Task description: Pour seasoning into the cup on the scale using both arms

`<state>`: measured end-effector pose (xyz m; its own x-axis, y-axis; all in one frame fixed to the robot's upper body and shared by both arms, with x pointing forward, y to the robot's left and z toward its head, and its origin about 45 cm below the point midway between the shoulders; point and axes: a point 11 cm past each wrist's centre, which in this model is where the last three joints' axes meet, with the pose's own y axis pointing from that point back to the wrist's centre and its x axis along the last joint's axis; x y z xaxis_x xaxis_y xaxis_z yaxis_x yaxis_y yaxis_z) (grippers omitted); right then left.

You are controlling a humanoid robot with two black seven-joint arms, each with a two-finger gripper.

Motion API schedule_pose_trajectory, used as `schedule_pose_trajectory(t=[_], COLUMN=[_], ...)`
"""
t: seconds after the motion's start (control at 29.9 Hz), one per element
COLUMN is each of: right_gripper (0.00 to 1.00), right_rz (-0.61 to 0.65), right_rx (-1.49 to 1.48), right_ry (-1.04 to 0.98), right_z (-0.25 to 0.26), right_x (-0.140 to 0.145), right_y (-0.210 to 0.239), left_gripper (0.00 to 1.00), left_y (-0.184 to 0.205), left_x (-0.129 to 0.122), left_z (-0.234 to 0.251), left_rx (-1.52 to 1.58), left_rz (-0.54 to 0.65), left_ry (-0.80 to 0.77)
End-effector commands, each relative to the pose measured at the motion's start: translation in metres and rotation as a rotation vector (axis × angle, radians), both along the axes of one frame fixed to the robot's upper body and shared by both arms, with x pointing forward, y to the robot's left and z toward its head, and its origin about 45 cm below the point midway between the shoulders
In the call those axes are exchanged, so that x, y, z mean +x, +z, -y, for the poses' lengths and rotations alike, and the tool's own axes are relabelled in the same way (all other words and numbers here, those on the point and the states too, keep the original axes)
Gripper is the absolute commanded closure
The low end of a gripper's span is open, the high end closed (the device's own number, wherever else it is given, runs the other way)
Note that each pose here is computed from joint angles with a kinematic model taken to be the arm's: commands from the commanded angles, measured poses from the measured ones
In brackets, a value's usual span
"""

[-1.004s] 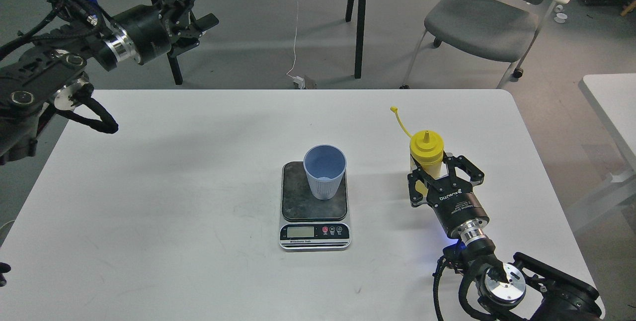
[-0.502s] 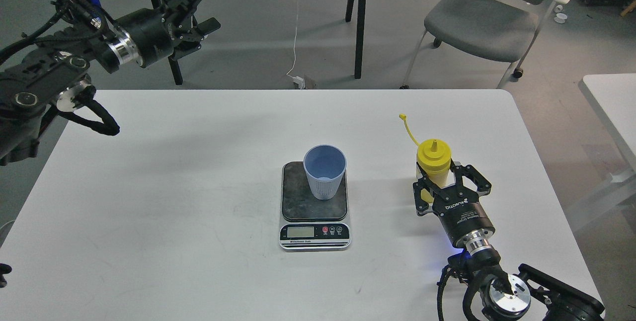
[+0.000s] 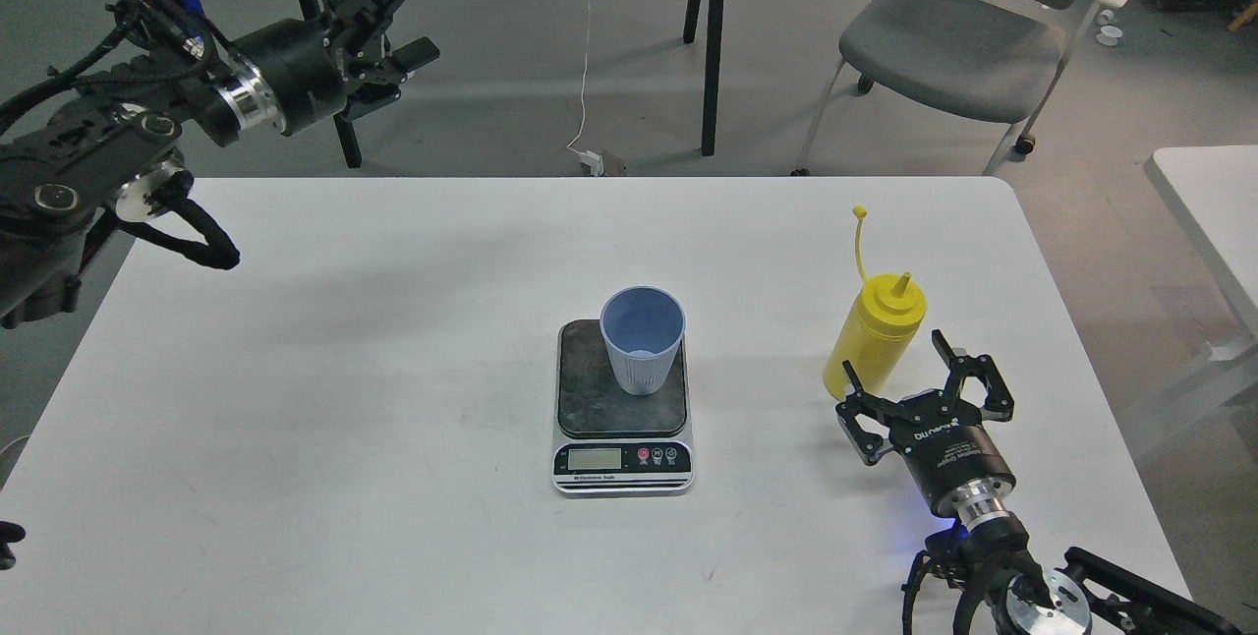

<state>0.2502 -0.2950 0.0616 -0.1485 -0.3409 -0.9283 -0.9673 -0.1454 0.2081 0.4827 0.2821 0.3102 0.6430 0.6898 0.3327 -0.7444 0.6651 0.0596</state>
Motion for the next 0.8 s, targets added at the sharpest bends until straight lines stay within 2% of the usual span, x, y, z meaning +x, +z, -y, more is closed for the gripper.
schedule_pose_trajectory(t=[0.0,0.13,0.23,0.3,0.4,0.54,0.67,0.77], right_gripper=[0.01,0.01,0.01,0.01,0.01,0.01,0.01,0.01], right_rz=[-0.050,-0.108,-0.122,-0.118,-0.036,0.121,0.291,0.399], right_rx=[-0.053,-0.193,-0.353,-0.514,-0.794,-1.095,-1.346,-1.406], right_ry=[-0.002,-0.009,-0.036,-0.067,-0.149,-0.249,-0.198,-0.114], right_z=[0.028,0.084,0.145,0.202,0.288,0.345,0.334,0.292], right_x=[-0.026,-0.052,-0.054,-0.049,-0.015,0.040,0.101,0.149], right_y=[-0.004,-0.001,0.017,0.044,0.120,0.218,0.311,0.340], left_gripper=[0.02,0.02,0.02,0.02,0.02,0.02,0.02,0.02], left_y=[0.002,0.004,0.007,0.007,0.009,0.010,0.008,-0.001], left_x=[0.001,0.001,0.002,0.003,0.003,0.003,0.002,-0.003], left_z=[0.003,0.002,0.004,0.007,0.010,0.005,0.000,-0.012], left_rx=[-0.003,-0.005,-0.017,-0.031,-0.052,-0.070,-0.070,-0.058], left_rz=[0.004,0.009,0.015,0.014,0.017,0.022,0.017,0.000], left_ry=[-0.005,-0.003,-0.003,-0.006,-0.007,0.010,0.018,0.036])
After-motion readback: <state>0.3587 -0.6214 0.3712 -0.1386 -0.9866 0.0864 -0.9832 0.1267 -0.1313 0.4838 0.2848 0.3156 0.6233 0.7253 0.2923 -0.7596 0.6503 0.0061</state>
